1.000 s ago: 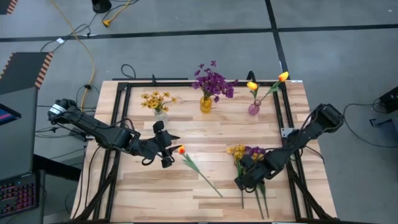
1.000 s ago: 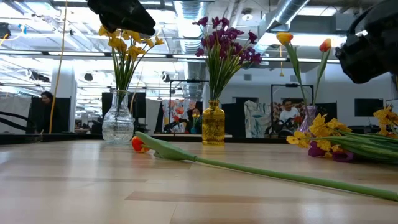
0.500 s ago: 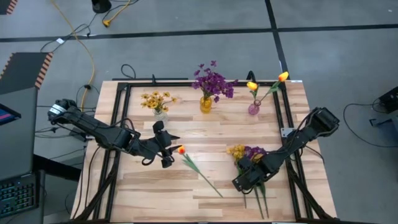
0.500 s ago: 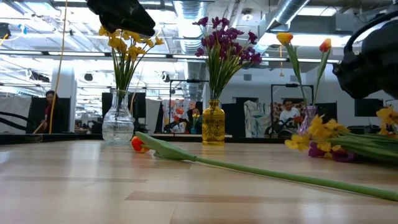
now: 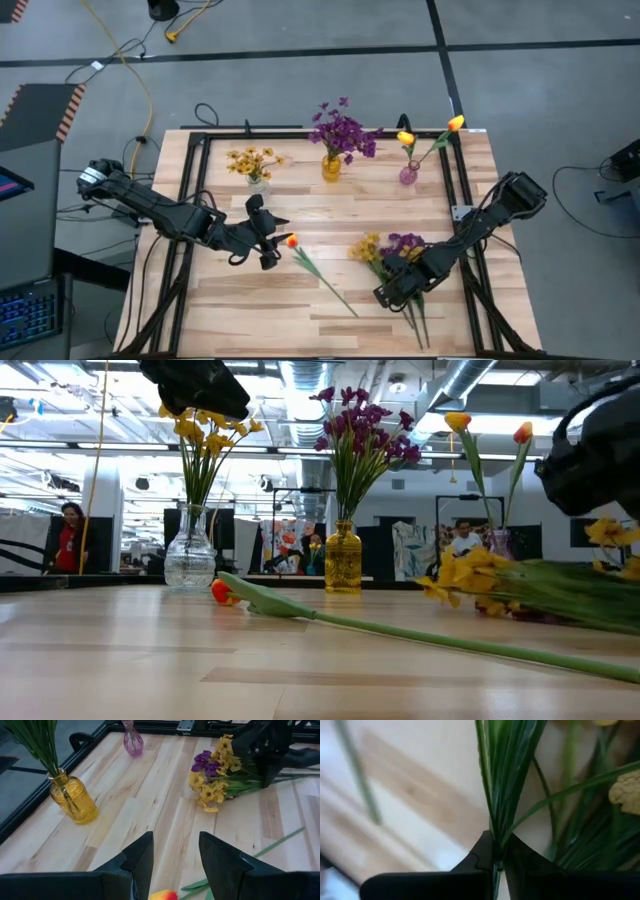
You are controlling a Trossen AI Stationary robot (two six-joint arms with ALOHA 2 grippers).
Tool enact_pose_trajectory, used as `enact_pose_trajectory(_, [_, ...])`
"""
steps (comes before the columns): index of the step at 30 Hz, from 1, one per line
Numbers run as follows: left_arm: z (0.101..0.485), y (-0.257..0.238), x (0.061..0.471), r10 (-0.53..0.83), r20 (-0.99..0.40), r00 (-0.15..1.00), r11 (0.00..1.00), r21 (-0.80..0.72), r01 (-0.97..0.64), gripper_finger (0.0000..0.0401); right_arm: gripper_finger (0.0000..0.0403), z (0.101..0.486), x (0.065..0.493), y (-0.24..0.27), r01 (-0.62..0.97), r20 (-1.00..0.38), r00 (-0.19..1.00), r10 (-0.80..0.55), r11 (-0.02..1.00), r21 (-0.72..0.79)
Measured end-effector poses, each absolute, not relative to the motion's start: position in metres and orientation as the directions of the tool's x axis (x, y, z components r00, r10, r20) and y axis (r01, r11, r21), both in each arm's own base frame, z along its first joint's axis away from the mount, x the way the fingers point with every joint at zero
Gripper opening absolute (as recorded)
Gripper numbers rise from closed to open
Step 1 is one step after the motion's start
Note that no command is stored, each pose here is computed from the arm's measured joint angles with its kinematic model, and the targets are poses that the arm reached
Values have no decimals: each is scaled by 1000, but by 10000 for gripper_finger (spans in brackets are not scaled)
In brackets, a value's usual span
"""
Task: Sort flowers into vase by color
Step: Put the left yellow flowers into the transparent vase
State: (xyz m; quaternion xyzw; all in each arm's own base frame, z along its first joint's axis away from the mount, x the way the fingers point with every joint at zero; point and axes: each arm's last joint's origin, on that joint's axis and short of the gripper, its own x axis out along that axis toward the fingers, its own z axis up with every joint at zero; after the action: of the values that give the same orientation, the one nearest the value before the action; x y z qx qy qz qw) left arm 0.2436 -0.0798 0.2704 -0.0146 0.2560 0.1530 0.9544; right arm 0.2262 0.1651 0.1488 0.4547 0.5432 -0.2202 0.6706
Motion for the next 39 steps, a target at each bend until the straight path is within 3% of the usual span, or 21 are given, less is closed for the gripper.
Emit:
enact_pose_trajectory(12, [272, -80, 245, 266, -485, 833, 957, 32, -288, 154, 56, 187, 220, 159, 710, -859, 451, 243, 486, 510])
enact_pose_trajectory(21, [277, -83, 248, 219, -449, 866, 966, -27, -258, 195, 56, 217, 214, 146, 570, -759, 643, 105, 595, 566])
enact_pose_trajectory(28, [281, -80, 252, 178, -417, 891, 965, -105, -242, 233, 56, 230, 217, 142, 428, -642, 766, -34, 772, 470])
enact_pose_trajectory(33, [285, -79, 259, 157, -364, 918, 960, -164, -229, 237, 56, 239, 223, 142, 330, -528, 841, -113, 882, 337])
enact_pose_trajectory(39, [288, -79, 267, 135, -311, 941, 967, -167, -194, 237, 56, 250, 231, 141, 280, -401, 896, -192, 944, 173])
